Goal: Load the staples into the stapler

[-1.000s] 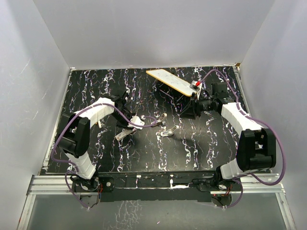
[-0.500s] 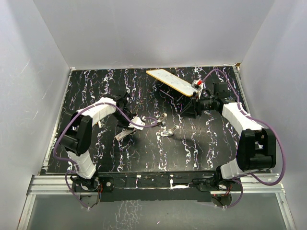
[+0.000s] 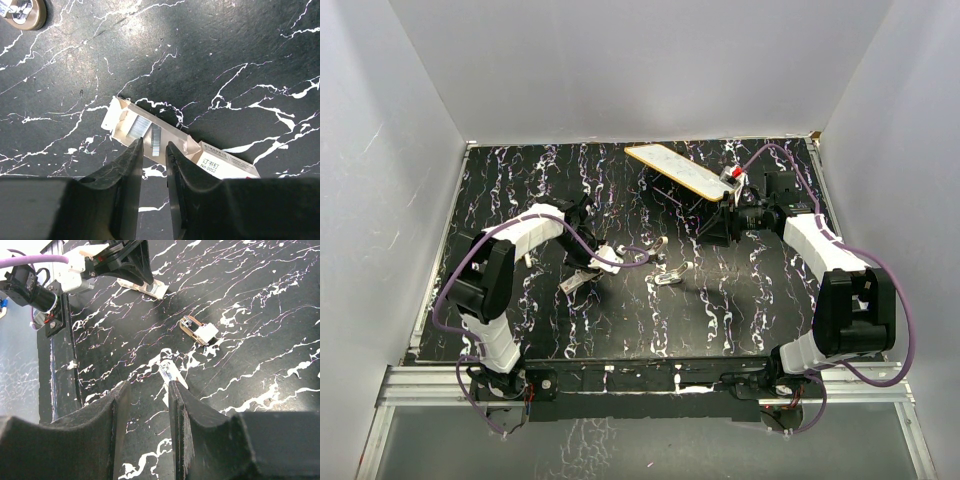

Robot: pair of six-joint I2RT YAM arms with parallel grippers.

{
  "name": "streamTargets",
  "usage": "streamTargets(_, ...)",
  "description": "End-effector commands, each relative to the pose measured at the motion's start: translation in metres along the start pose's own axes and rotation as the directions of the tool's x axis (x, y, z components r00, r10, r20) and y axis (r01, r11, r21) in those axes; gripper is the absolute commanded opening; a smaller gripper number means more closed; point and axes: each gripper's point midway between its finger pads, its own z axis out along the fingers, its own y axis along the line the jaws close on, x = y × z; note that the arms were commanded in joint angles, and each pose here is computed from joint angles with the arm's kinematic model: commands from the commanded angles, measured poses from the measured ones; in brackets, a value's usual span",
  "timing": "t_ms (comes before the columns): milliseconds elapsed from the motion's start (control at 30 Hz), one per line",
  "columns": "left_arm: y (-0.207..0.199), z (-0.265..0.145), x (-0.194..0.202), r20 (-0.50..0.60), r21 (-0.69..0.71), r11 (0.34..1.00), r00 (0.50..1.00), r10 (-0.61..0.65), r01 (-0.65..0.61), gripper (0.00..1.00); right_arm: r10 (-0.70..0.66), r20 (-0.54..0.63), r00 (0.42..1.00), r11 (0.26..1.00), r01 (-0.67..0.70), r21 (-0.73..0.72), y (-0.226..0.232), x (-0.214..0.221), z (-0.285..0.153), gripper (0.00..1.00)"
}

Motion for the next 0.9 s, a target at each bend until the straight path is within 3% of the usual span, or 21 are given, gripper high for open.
streamTargets(0,-0.0019,-0.0021,-0.0069,0.019,0.027,0.999,0.999,0.029,-0.029,0.23,-0.017,0.024,1.000,1.000,0.017,-0.017,-0.0009,-0.0023,-0.0005,0.38)
streamTargets(867,0.0020,0.0041,-0.0007,0.004,0.026,0.999,1.000,0.031,-0.031,0.15,0.003,0.029,1.000,1.000,-0.002,-0.029,-0.0024,0.0007,-0.0012,0.38)
